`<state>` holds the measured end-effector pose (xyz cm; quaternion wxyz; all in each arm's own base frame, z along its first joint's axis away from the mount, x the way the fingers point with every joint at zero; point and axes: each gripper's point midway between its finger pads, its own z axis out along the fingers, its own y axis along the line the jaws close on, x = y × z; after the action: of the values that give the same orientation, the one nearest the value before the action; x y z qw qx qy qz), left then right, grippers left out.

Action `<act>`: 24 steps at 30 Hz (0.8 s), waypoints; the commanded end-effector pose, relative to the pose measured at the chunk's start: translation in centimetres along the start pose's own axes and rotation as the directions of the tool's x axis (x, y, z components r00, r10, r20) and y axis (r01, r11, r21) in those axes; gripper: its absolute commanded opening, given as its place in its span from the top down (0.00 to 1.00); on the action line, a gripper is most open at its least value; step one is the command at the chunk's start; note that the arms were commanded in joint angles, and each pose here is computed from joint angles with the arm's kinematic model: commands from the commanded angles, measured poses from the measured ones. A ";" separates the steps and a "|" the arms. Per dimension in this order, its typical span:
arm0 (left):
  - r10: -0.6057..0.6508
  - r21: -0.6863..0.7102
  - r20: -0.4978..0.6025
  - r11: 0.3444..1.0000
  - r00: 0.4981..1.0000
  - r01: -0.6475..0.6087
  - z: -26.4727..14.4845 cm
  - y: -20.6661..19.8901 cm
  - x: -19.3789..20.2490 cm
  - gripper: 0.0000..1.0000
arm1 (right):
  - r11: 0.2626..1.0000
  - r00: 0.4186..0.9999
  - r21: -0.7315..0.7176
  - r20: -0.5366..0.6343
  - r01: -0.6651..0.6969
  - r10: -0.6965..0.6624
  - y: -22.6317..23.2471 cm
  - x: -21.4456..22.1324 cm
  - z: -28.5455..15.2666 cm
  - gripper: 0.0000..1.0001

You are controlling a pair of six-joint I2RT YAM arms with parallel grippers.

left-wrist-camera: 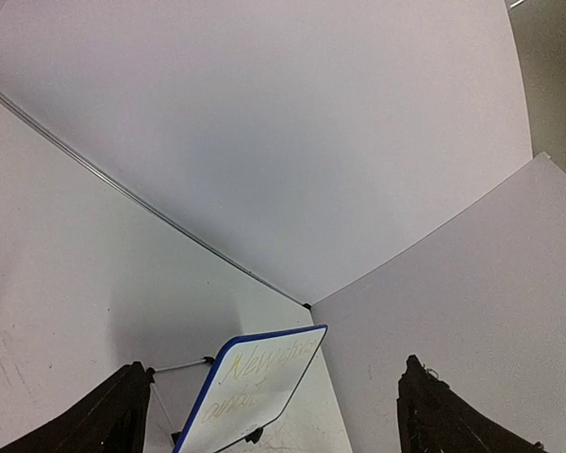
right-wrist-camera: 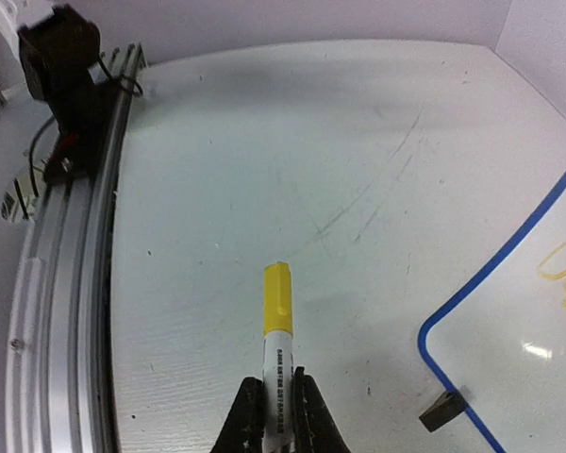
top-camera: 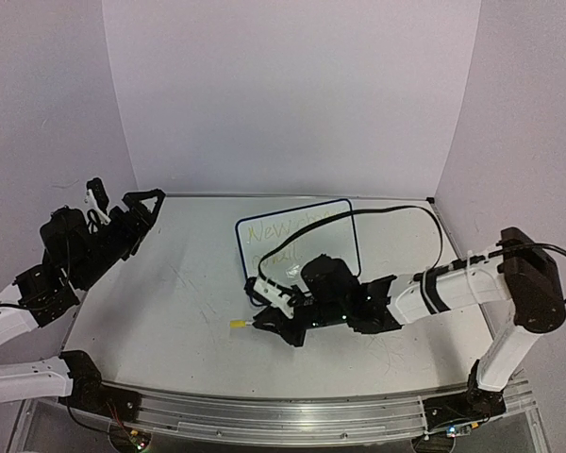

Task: Write a sentence on the whiteboard
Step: Put down the whiteboard marker at the center of the board, then reset both arms

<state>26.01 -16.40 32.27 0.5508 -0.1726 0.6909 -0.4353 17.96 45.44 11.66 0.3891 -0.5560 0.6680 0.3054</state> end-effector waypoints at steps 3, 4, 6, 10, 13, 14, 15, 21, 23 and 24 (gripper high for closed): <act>0.026 -0.019 0.006 0.999 1.000 -0.026 -0.5 0.3 -0.4 0.10 | 0.973 0.984 0.197 0.107 0.120 -0.143 -1.2 -1.2 1.5 0.99; 0.025 -0.021 0.004 0.999 1.000 -0.025 -0.5 0.4 -0.3 0.10 | 0.968 0.982 0.212 0.104 0.132 -0.157 -1.2 -0.9 1.8 0.99; 0.028 -0.022 -0.002 0.999 1.000 -0.028 -0.3 0.3 -0.2 0.11 | 0.962 0.980 0.225 0.086 0.154 -0.177 -1.1 0.2 2.6 0.99; 0.039 -0.023 -0.003 0.999 0.999 -0.039 -0.1 0.1 -0.3 0.13 | 0.958 0.980 0.217 0.019 0.188 -0.196 -0.8 2.7 4.2 0.98; 0.065 -0.018 0.023 0.998 0.998 -0.065 -0.3 -0.5 -1.2 0.14 | 0.959 0.981 0.205 -0.027 0.195 -0.194 -0.7 4.5 5.0 1.00; 0.079 -0.020 0.032 0.997 0.996 -0.078 -0.4 -0.7 -1.6 0.14 | 0.959 0.981 0.205 -0.036 0.195 -0.192 -0.7 4.9 5.1 1.00; 0.095 -0.026 0.038 0.995 0.995 -0.094 -0.4 -0.9 -1.9 0.14 | 0.959 0.981 0.207 -0.043 0.194 -0.189 -0.7 5.2 5.1 1.00; 0.180 -0.046 0.082 0.983 0.980 -0.176 -1.0 -2.5 -4.3 0.14 | 0.959 0.986 0.230 -0.068 0.166 -0.155 -1.1 6.4 5.3 0.97; 0.201 -0.053 0.105 0.979 0.974 -0.197 -1.3 -2.9 -5.1 0.14 | 0.961 0.988 0.233 -0.077 0.152 -0.138 -1.2 6.6 5.4 0.89; 0.212 -0.053 0.114 0.977 0.971 -0.207 -1.5 -3.2 -5.5 0.14 | 0.962 0.989 0.233 -0.075 0.144 -0.130 -1.2 6.5 5.3 0.82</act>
<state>26.05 -15.23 34.53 0.5872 -0.1429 0.7025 -0.3758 19.23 46.51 3.96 0.4538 -0.5730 0.6563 0.1869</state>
